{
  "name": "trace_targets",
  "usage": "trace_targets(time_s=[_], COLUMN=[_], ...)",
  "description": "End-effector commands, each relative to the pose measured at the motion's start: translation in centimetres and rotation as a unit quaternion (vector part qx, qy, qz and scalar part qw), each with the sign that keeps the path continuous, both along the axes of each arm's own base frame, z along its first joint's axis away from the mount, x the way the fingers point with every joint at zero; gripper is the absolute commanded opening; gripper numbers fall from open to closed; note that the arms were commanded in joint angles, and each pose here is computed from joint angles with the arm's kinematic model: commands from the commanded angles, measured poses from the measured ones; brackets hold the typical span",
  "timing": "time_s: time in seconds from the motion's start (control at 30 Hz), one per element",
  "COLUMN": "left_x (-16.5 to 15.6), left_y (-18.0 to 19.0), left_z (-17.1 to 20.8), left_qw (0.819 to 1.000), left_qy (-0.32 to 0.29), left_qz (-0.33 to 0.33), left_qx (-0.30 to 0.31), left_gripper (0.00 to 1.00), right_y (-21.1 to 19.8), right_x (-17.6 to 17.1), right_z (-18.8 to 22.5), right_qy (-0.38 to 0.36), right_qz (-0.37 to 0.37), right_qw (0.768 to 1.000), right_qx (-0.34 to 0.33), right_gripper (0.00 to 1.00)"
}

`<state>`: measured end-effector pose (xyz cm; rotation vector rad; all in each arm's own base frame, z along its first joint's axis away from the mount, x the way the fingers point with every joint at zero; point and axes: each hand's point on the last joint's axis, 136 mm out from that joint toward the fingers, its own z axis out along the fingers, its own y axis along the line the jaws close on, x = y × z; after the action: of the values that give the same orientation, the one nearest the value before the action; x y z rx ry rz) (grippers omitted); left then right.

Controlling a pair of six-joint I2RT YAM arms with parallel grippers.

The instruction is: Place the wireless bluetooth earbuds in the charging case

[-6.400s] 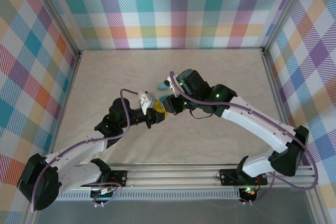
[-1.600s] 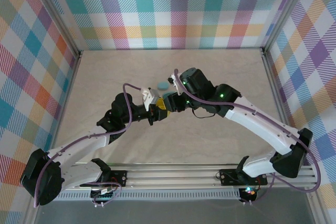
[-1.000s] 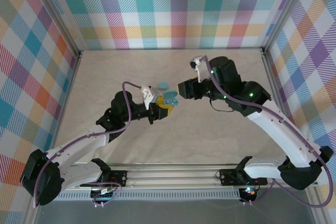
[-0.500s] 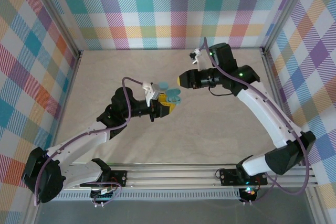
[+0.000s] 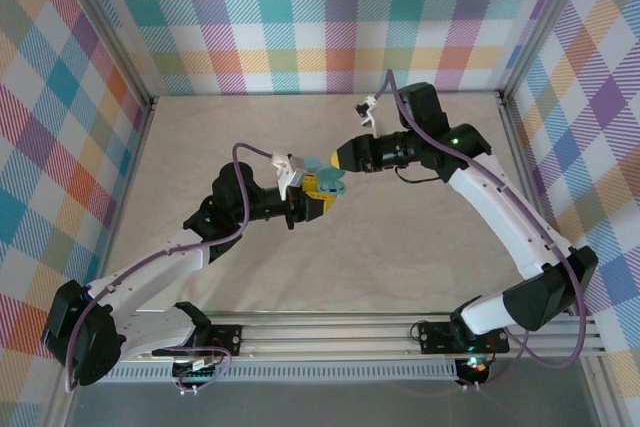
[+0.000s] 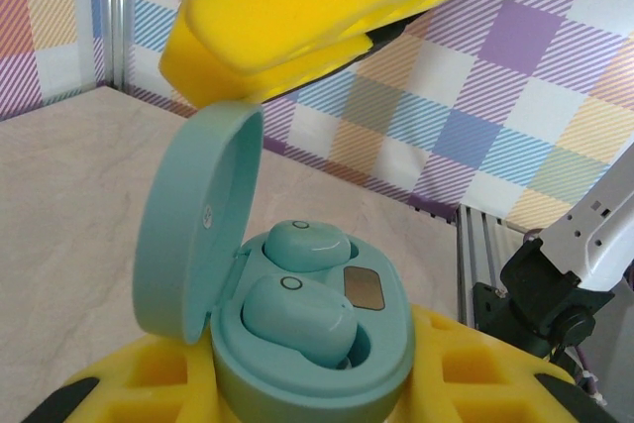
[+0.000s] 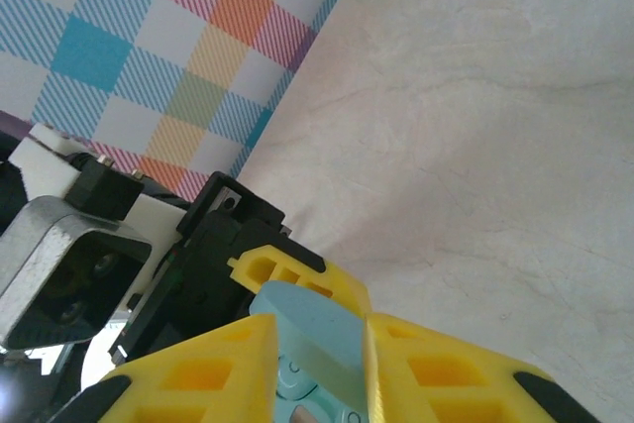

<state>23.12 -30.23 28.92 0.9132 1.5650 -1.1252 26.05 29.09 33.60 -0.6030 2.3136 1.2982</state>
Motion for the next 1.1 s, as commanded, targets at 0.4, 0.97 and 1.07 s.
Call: trace_targets(time_s=[0.4,0.97,1.07], left_x=[0.3,-0.2,-0.1], left_y=[-0.1,-0.1,-0.1], left_z=[2.1,2.3,2.3], left_qw=[1.0,1.0,1.0], left_qy=[-0.023,-0.021,-0.022], left_qz=[0.004,-0.005,-0.003], left_qx=[-0.018,-0.021,-0.017], left_gripper=[0.0,0.0,0.0], right_y=[-1.9,0.3,0.6], right_x=[-3.0,-0.3,-1.0], right_z=[2.4,0.5,0.6], right_qy=[-0.028,0.037,0.052], right_qz=[0.008,0.025,0.039], right_qw=[1.0,0.998,0.996], right_qx=[0.009,0.039,0.058], right_gripper=[0.3,0.28,0.27])
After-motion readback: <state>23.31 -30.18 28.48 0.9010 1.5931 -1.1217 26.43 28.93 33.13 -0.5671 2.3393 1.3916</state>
